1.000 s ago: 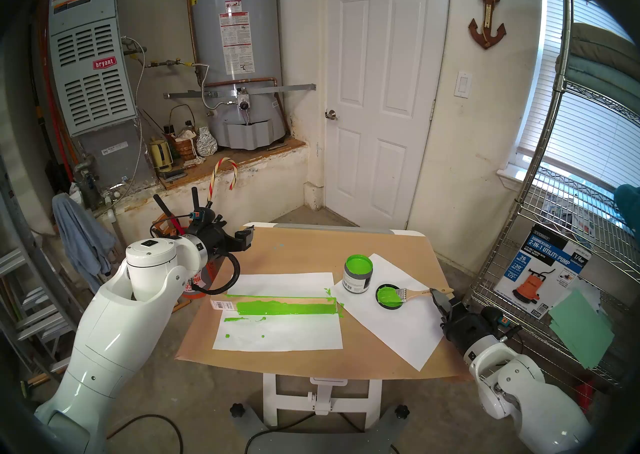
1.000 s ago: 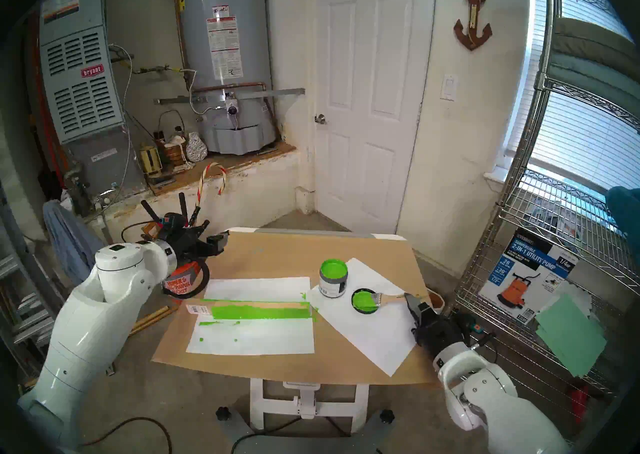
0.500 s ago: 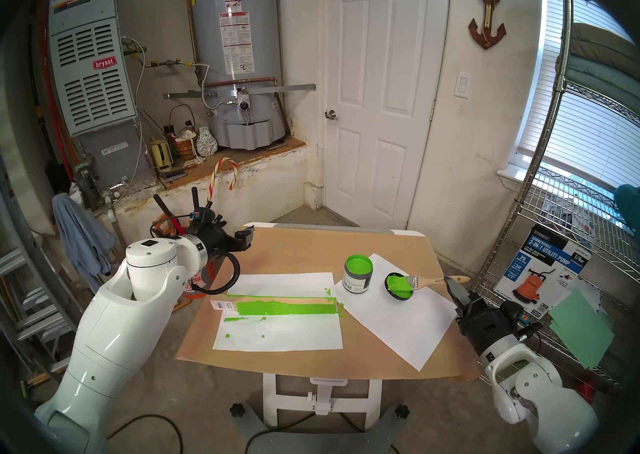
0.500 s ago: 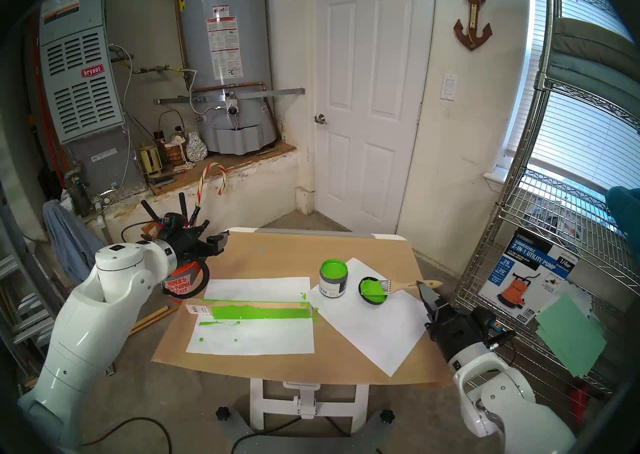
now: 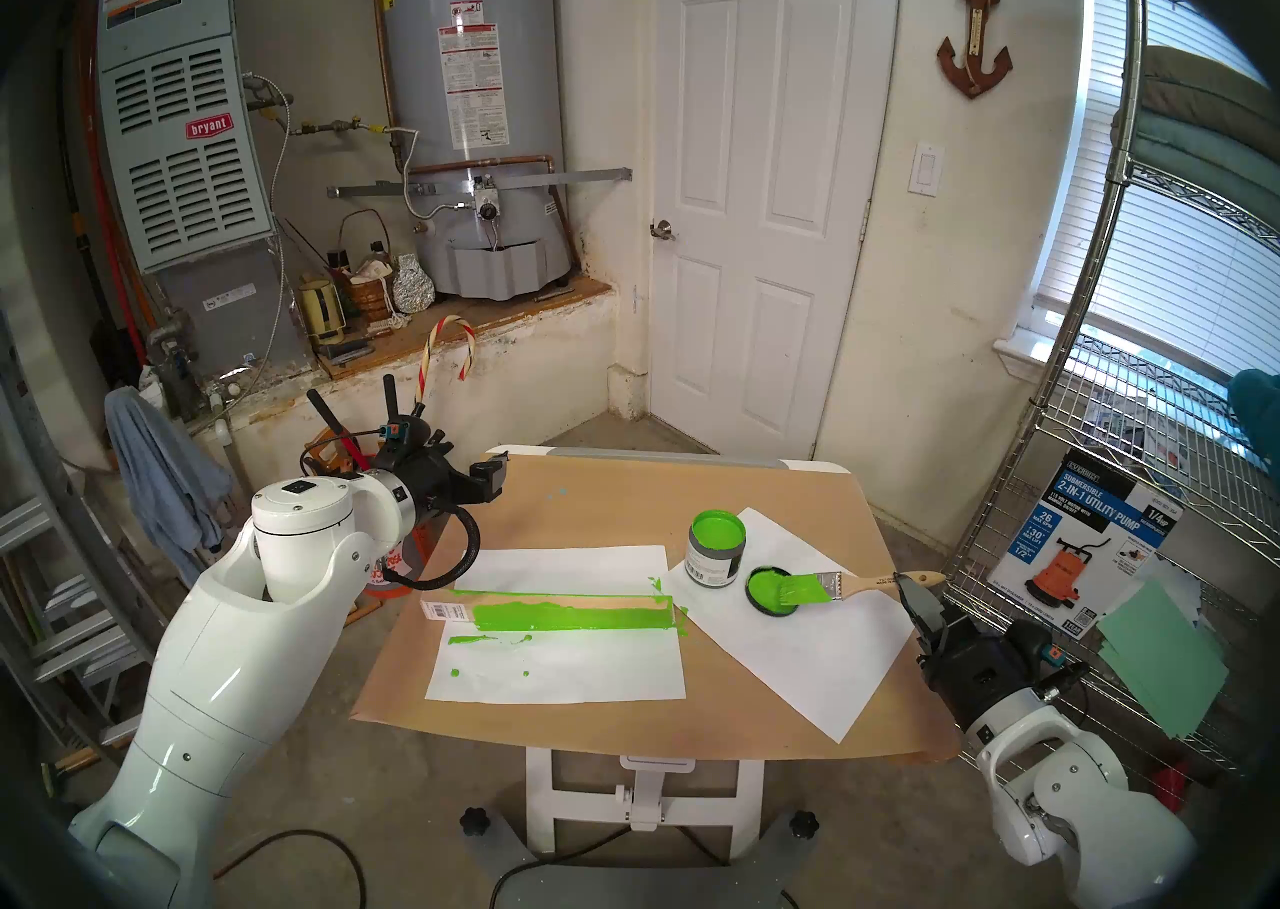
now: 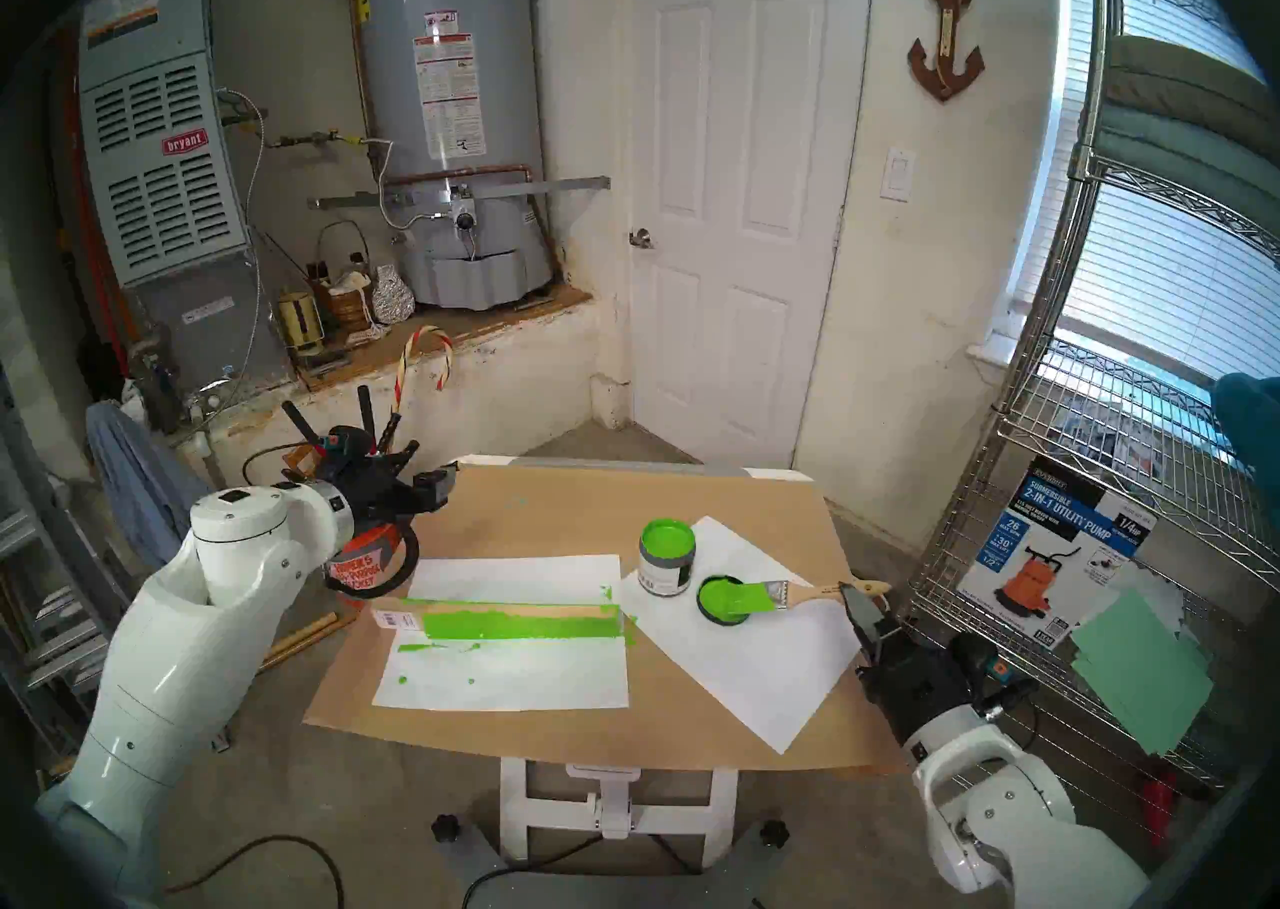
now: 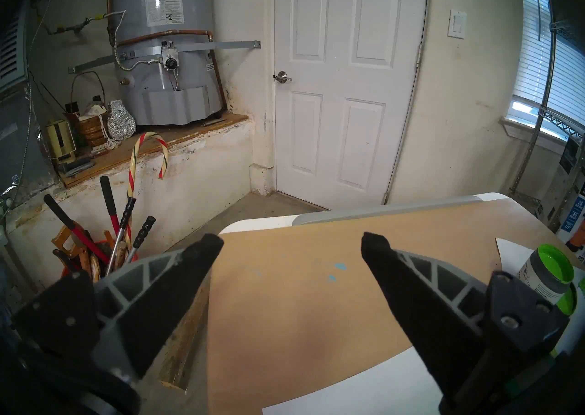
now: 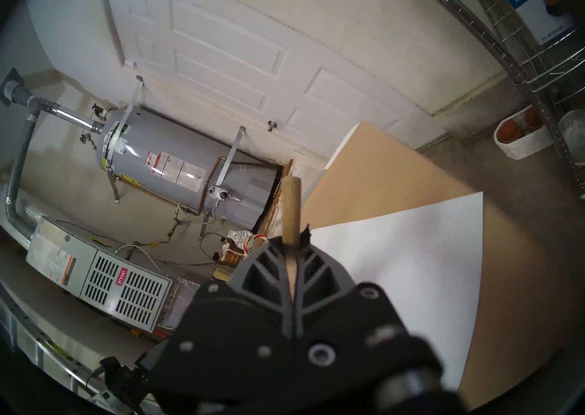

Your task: Pick up brush, dip the brush into paint, and paint the wood

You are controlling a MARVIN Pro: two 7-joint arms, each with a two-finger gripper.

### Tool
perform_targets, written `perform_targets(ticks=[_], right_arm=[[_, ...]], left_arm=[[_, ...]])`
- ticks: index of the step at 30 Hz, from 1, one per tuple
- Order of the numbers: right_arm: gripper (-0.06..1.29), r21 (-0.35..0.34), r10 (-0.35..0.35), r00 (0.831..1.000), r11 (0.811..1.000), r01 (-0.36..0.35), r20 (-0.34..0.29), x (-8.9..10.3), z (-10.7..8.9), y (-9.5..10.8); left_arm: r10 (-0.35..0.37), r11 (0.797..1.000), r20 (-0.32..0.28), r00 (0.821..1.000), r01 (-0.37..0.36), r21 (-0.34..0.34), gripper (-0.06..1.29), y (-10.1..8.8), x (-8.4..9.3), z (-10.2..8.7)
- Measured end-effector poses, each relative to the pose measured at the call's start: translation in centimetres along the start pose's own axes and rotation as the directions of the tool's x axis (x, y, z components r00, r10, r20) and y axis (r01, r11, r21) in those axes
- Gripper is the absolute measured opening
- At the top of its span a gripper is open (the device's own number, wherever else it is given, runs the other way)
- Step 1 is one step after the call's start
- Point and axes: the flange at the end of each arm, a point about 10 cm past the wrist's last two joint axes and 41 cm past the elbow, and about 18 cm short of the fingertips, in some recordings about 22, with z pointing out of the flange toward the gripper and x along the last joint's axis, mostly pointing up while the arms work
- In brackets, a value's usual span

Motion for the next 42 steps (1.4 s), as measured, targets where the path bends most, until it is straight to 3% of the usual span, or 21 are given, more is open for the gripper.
perform_targets(ticks=[19, 26, 31, 36, 42], right_arm=[[-0.03, 0.022, 0.025, 0.999, 0.999, -0.024, -0.036, 0.7, -0.2, -0.3], [-0.03, 0.149, -0.022, 0.99, 0.988, 0.042, -0.137, 4.0, 0.1, -4.0], [-0.03, 0.268, -0.117, 0.972, 0.948, 0.171, -0.205, 6.9, 0.7, -8.2], [-0.03, 0.376, -0.244, 0.941, 0.87, 0.319, -0.234, 8.8, 1.0, -13.0], [-0.03, 0.451, -0.388, 0.901, 0.78, 0.434, -0.196, 8.6, 1.0, -17.0]], left_arm=[[0.0, 1.0, 0.0, 1.0, 0.0, 0.0, 1.25, 0.0, 0.0, 0.0], [0.0, 1.0, 0.001, 1.0, 0.0, 0.0, 1.25, 0.0, 0.0, 0.0], [0.0, 1.0, 0.001, 1.0, 0.0, 0.0, 1.25, 0.0, -0.1, 0.0], [0.0, 1.0, 0.002, 1.0, 0.0, 0.0, 1.25, 0.0, -0.1, 0.0], [0.0, 1.0, 0.002, 1.0, 0.0, 0.0, 1.25, 0.0, -0.1, 0.0]])
